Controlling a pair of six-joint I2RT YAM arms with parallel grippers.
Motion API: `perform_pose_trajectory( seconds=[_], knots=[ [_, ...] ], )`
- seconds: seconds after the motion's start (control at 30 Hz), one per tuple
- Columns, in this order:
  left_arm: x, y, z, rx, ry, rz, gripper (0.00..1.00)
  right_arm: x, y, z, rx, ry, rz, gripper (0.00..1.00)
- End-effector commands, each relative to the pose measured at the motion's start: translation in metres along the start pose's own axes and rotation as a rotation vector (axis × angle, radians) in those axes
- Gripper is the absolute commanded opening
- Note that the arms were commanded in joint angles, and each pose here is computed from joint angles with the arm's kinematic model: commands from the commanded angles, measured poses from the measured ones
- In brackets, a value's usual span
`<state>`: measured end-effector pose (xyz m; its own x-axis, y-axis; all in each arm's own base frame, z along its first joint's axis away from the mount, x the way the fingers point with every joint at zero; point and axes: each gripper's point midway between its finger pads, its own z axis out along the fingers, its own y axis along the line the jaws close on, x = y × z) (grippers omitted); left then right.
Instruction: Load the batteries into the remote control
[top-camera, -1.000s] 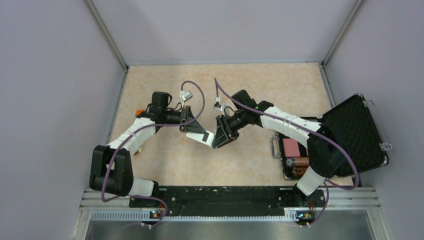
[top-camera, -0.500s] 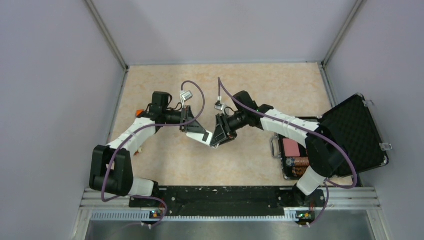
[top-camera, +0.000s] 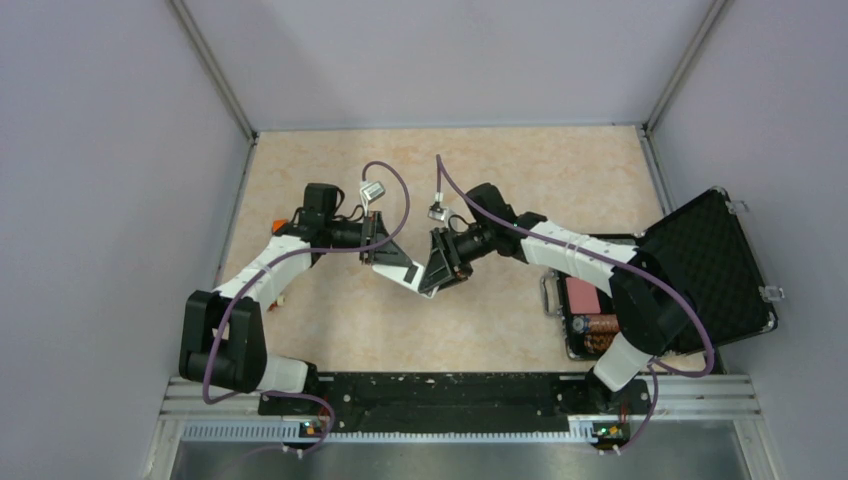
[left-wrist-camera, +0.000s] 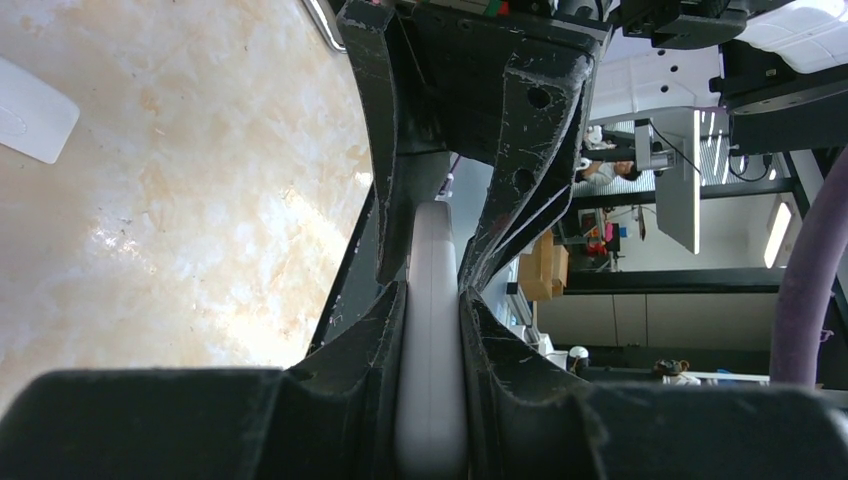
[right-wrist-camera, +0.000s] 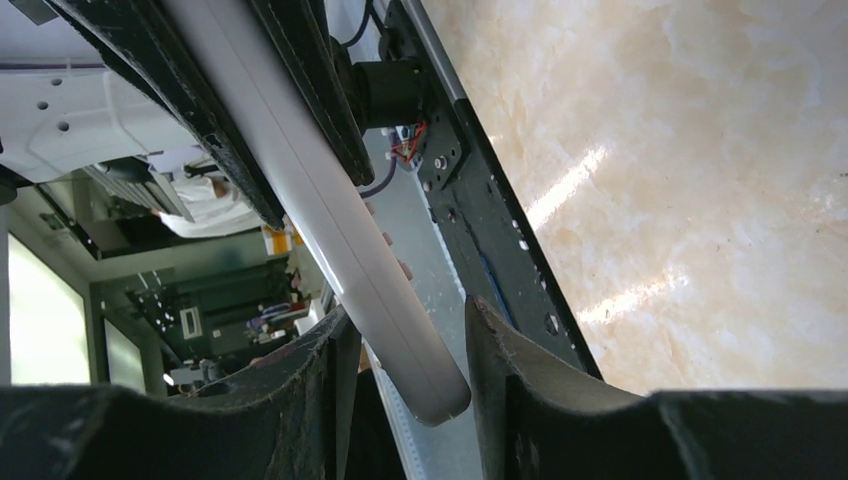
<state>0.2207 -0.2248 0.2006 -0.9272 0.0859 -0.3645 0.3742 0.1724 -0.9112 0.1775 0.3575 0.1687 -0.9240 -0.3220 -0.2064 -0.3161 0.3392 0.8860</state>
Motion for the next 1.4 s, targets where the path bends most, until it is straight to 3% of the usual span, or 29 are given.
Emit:
perform_pose_trajectory(
  seconds=[0.0,0.13,0.3,0.4,1.07,1.2,1.37],
  knots=[
    [0.009,-0.025,0.001,0.085,0.051,0.021,0.00,-0.034,0.036,-0.009,-0.089,-0.148,-0.200,0.43],
    [0.009,-0.026,0.001,0.085,0.050,0.021,0.00,-0.027,0.051,-0.015,-0.135,-0.132,-0.260,0.44],
    [0.008,-0.026,0.001,0.086,0.050,0.022,0.00,-0.024,0.061,-0.020,-0.156,-0.133,-0.306,0.59],
    [0.008,-0.027,0.001,0.088,0.051,0.024,0.00,-0.029,0.065,-0.021,-0.168,-0.151,-0.311,0.61],
    [0.008,-0.042,-0.003,0.120,0.053,0.069,0.00,-0.020,0.048,-0.003,-0.152,-0.086,-0.275,0.49],
    [0.009,-0.045,-0.004,0.127,0.053,0.080,0.00,-0.015,0.046,-0.002,-0.162,-0.066,-0.273,0.37],
    [0.008,-0.049,-0.004,0.126,0.048,0.092,0.00,-0.015,0.055,-0.004,-0.190,-0.068,-0.272,0.06]
  ],
)
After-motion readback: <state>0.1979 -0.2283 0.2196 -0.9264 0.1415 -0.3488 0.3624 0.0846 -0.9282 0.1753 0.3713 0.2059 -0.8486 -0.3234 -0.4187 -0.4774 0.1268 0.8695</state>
